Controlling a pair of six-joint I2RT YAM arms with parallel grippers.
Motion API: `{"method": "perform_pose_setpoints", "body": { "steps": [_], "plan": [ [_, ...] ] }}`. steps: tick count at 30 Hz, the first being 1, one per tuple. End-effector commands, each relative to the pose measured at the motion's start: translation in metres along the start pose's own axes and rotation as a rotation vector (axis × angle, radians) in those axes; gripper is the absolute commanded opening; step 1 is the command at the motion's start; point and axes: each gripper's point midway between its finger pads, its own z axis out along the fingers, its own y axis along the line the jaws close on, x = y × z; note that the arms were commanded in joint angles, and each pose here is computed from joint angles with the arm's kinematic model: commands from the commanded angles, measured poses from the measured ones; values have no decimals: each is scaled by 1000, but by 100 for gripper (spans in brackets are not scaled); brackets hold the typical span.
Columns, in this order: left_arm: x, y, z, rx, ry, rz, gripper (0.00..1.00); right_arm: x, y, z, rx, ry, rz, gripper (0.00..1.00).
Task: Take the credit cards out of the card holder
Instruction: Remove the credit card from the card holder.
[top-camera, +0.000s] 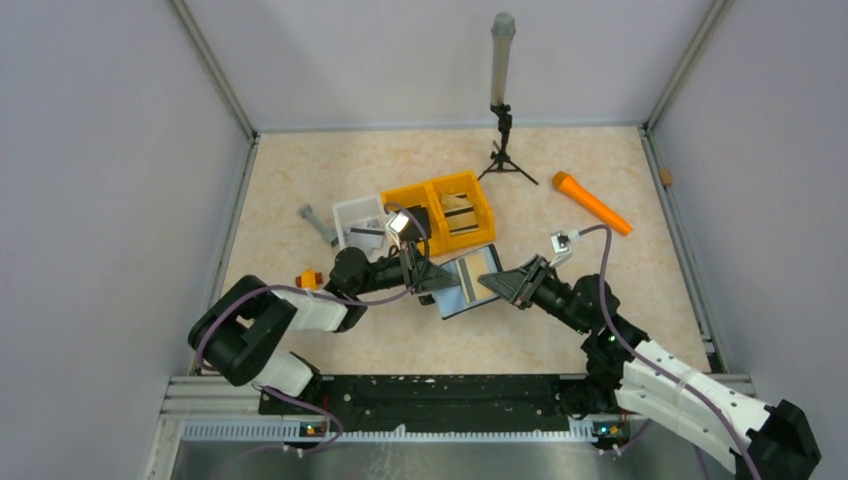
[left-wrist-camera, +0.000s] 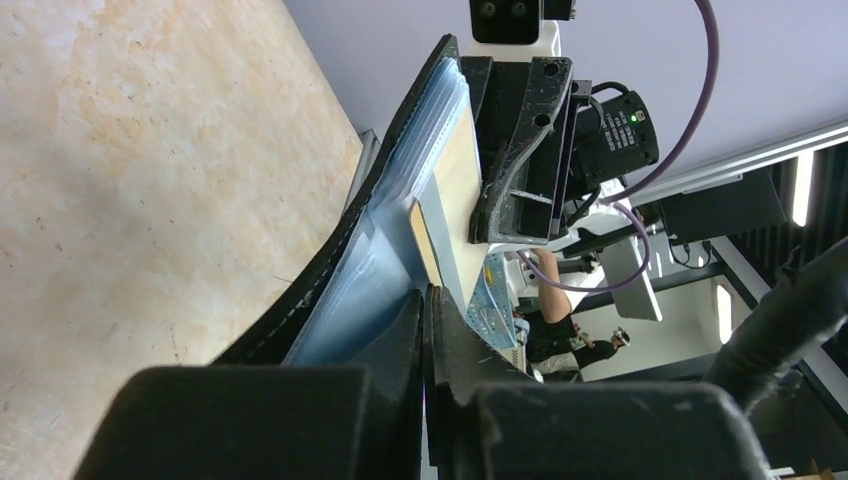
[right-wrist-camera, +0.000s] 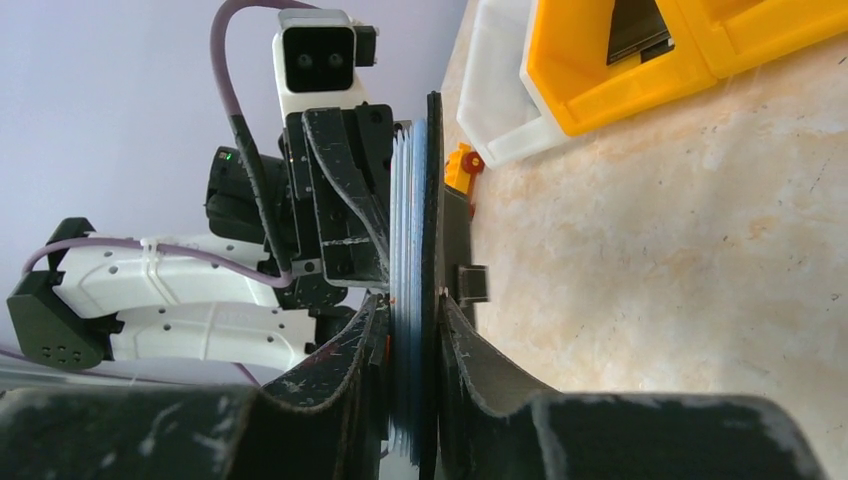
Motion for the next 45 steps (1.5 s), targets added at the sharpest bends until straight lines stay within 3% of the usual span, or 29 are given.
{"method": "perform_pose_setpoints", "body": {
  "steps": [1,8,13,14,17,18,19,23,33,37,41,45],
  "plan": [
    [-2,-11,1,44,17,32,13,-10,32,3,-123,-24,-8,18],
    [-5,-12,6,59,24,22,39,-3,34,10,-148,13,16,11],
    [-5,-17,7,78,34,21,18,0,32,12,-143,28,13,13],
    [-5,-15,8,74,36,17,20,0,32,12,-143,30,12,13],
    [-2,-12,11,69,61,11,42,3,32,13,-145,48,11,12],
    [-1,-13,12,73,66,12,42,5,31,14,-145,57,11,12],
    [0,-12,12,73,66,10,38,6,32,15,-148,66,12,12],
    [0,-10,12,68,63,9,0,8,31,15,-154,74,14,15],
    [6,-13,8,103,73,14,0,-3,33,7,-137,14,4,42],
    [8,-14,5,107,78,15,0,-8,33,3,-133,-16,3,42],
    [10,-16,4,112,87,17,0,-11,30,1,-124,-37,13,30],
    [12,-17,2,112,94,20,0,-12,29,0,-130,-51,31,27]
  ]
}}
